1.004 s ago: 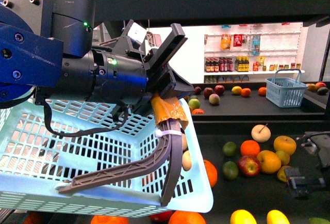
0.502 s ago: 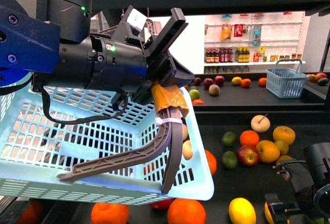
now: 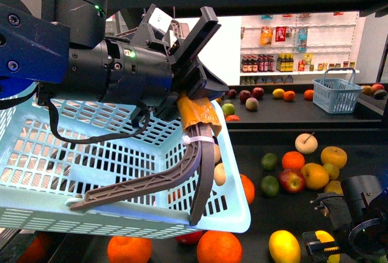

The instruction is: Pick lemon from shelf

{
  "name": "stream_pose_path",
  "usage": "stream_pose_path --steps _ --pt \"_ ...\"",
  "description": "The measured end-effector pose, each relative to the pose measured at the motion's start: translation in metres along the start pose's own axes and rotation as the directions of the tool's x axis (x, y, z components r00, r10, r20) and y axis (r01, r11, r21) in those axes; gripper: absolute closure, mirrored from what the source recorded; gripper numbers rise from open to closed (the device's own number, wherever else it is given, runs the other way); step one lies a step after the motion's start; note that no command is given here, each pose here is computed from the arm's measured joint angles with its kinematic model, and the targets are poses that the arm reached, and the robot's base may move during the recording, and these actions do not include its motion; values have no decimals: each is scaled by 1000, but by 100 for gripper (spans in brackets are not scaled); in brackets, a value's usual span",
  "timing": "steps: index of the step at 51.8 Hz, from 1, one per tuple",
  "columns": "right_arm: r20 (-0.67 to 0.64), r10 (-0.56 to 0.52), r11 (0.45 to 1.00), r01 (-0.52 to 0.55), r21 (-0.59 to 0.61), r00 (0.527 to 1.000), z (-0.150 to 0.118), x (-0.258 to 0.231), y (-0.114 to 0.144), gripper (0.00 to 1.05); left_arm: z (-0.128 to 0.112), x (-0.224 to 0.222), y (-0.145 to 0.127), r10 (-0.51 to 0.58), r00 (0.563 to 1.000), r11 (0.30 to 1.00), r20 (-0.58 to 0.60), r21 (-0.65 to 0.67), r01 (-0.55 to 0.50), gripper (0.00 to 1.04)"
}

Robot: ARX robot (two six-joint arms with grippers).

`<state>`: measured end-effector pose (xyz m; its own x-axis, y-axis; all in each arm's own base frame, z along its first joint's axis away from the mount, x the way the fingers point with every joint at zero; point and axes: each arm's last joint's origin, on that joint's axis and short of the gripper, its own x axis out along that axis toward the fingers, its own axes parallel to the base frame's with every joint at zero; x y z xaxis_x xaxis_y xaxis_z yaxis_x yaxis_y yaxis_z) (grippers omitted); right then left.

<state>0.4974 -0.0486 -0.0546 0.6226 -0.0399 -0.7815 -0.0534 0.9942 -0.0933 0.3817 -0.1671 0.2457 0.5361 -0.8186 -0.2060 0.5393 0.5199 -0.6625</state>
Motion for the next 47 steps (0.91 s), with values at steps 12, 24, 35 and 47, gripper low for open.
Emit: stream_pose_path --steps 12,24,35,47 --pt "5 -10 1000 10 -9 1000 0 11 5 8 0 0 0 0 1000 1000 0 0 0 98" --pt "6 -14 1000 14 -20 1000 -2 19 14 27 0 0 0 0 1000 1000 0 0 0 98" --pt "3 -12 1000 12 -20 1000 -2 19 15 51 0 0 0 0 1000 1000 0 0 0 98" --pt "27 -27 1000 27 -13 999 5 -6 7 52 0 0 0 0 1000 1000 0 0 0 98"
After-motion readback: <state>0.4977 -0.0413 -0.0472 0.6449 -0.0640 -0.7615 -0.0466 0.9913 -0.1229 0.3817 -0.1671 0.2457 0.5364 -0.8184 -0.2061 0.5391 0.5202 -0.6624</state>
